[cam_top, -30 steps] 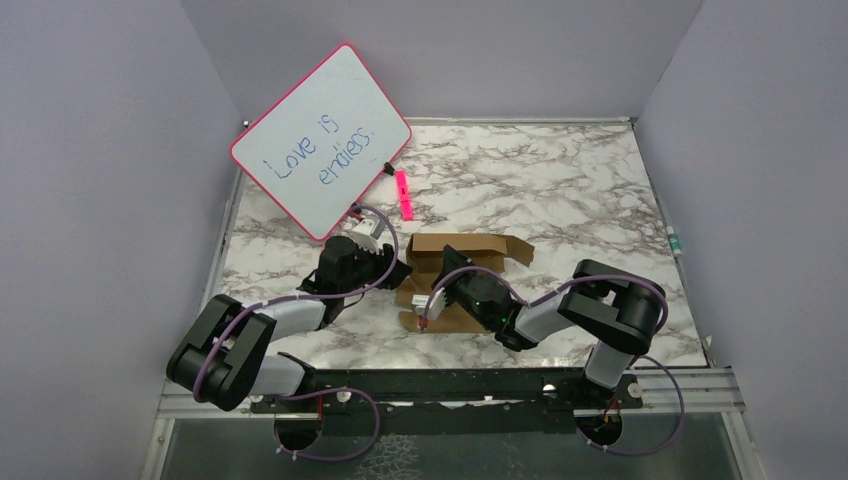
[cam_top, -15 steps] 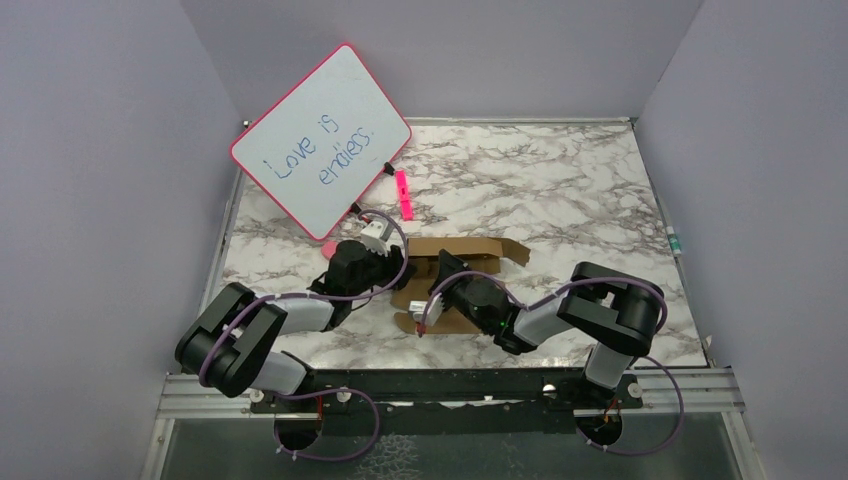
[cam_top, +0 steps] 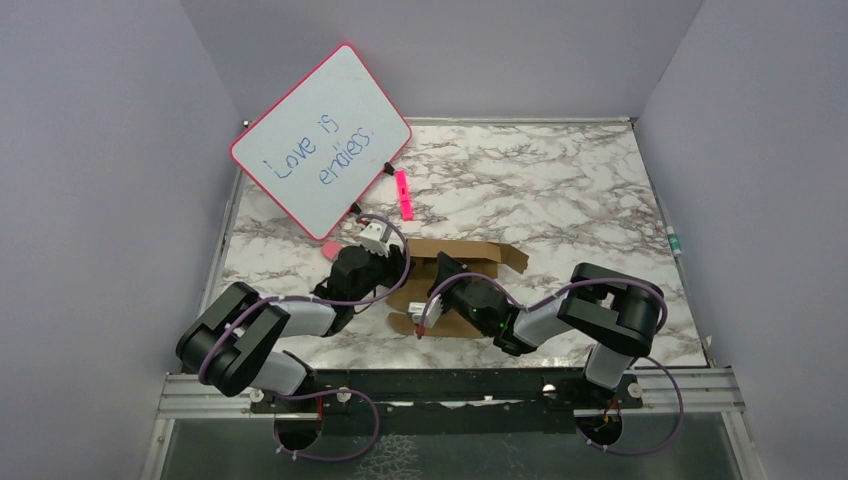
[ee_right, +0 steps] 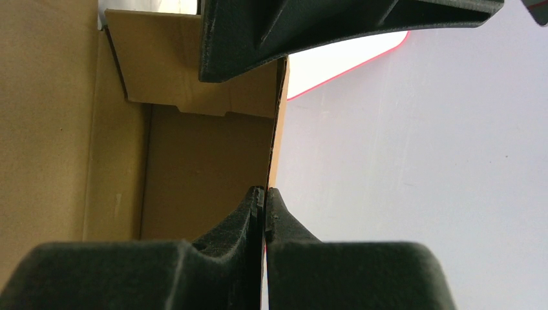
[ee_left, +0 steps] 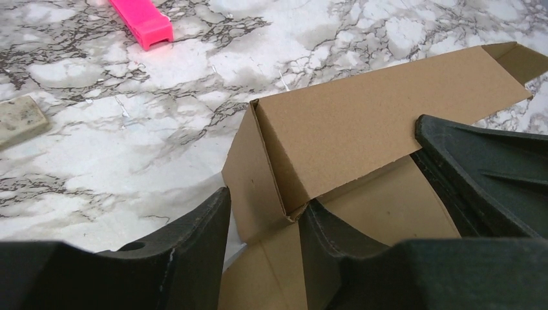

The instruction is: Fold the paper box

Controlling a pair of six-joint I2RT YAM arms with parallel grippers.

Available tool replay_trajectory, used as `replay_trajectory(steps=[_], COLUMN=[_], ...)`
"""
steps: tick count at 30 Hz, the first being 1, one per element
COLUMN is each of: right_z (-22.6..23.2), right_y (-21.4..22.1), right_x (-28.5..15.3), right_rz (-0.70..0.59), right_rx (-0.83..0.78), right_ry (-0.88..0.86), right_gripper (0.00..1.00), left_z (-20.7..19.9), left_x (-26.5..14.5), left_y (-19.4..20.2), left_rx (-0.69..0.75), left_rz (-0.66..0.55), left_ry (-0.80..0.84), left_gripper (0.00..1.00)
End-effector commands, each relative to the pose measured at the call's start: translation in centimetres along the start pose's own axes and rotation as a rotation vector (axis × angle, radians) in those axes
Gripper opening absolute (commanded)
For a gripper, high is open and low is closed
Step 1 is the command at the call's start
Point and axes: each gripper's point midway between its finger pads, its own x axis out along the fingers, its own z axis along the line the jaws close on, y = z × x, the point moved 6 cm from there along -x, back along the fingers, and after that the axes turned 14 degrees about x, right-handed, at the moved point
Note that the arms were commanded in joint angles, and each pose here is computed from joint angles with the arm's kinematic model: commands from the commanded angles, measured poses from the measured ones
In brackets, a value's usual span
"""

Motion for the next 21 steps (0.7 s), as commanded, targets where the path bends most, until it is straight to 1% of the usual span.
replay_trajectory(steps=[1, 9, 12, 21], right_z=[1.02, 1.02, 1.01, 1.44], right_y=[-0.55, -0.75, -0.81, -1.04], right_x=[-0.08, -0.04, 0.03, 0.06], right_rz=[-0.028, -0.031, -0.031, -0.044], right_rx=[0.031, 0.055, 0.06, 0.086], right_ry=[-0.07, -0.084, -0.087, -0.106], right_gripper=[0.06, 0.06, 0.06, 0.06], left_z=[1.01, 0.8, 0.74, 1.47], left_x=[0.18, 0.39, 0.55, 1.07], left_y=[-1.09, -0.68, -0.71, -0.35], left_rx=[0.014, 0.015, 0.016, -0.021], left_rz=[-0.104, -0.162, -0.176, -0.216], left_ry=[-0.13, -0.24, -0.284, -0.448], left_gripper=[0.41, 0.29, 0.26, 0.26])
